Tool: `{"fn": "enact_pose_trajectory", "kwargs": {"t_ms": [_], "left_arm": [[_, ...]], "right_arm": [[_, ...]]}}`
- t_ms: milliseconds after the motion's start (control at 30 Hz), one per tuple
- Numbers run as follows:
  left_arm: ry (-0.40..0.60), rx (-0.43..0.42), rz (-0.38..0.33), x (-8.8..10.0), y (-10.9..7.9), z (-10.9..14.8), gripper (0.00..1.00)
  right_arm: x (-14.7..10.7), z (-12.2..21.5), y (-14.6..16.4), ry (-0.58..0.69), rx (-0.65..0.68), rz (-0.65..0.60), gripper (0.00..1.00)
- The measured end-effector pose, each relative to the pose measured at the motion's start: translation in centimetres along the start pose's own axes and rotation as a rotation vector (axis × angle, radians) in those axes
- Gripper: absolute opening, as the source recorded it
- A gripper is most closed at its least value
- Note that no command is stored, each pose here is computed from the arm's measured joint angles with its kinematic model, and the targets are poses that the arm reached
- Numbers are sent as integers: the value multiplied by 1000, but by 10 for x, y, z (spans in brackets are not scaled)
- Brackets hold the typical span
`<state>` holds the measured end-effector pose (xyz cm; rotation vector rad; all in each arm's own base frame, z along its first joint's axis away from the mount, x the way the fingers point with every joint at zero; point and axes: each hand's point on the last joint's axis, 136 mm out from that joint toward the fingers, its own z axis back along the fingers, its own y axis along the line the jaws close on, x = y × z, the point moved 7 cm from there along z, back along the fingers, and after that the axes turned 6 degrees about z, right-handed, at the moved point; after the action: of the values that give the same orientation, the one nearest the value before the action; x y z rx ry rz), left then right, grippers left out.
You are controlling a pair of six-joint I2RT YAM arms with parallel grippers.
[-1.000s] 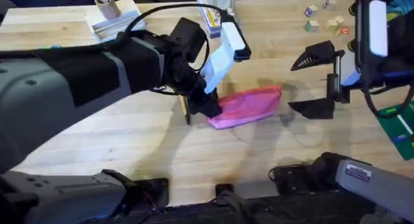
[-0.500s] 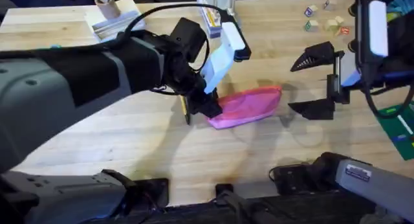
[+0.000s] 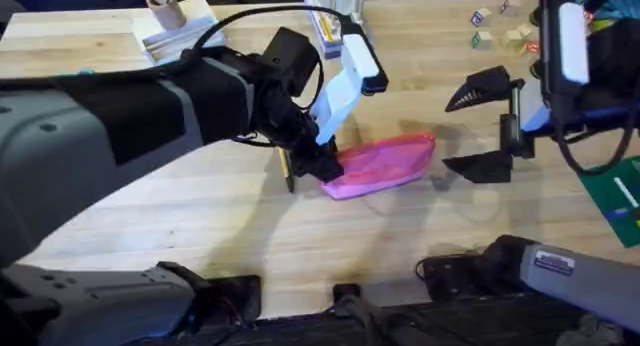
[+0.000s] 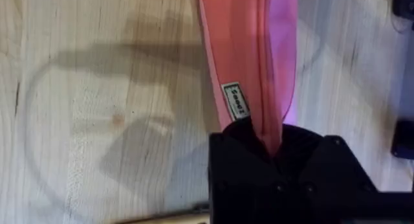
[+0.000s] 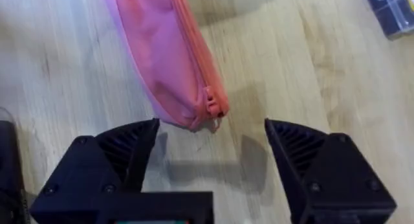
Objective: Unzip the bag, pick up the pens from the table one at a time and place them inside, then zip the bag closed.
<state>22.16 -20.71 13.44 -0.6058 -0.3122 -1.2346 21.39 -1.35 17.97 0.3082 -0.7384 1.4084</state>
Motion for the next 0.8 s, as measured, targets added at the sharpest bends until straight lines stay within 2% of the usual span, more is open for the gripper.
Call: {"fn": "enact_pose_trajectory", "kwargs": {"t_ms": [133,300,500,700,767,800], "left_arm": [[0,0,0,0,0,0,43],[0,0,0,0,0,0,44],[0,0,0,0,0,0,44],[0,0,0,0,0,0,44],[0,0,0,0,0,0,44],[0,1,0,0,0,0,44]], "right_arm": [[-2,-9,-3,-15,29,1,983],[-2,-20,-4,-29,74,12,823],[-5,-26,-4,-36,100,2,578],[-6,-27,-5,-36,101,1,223],[-6,-27,-5,-35,100,2,63],[-6,-26,-5,-34,98,3,40]]}}
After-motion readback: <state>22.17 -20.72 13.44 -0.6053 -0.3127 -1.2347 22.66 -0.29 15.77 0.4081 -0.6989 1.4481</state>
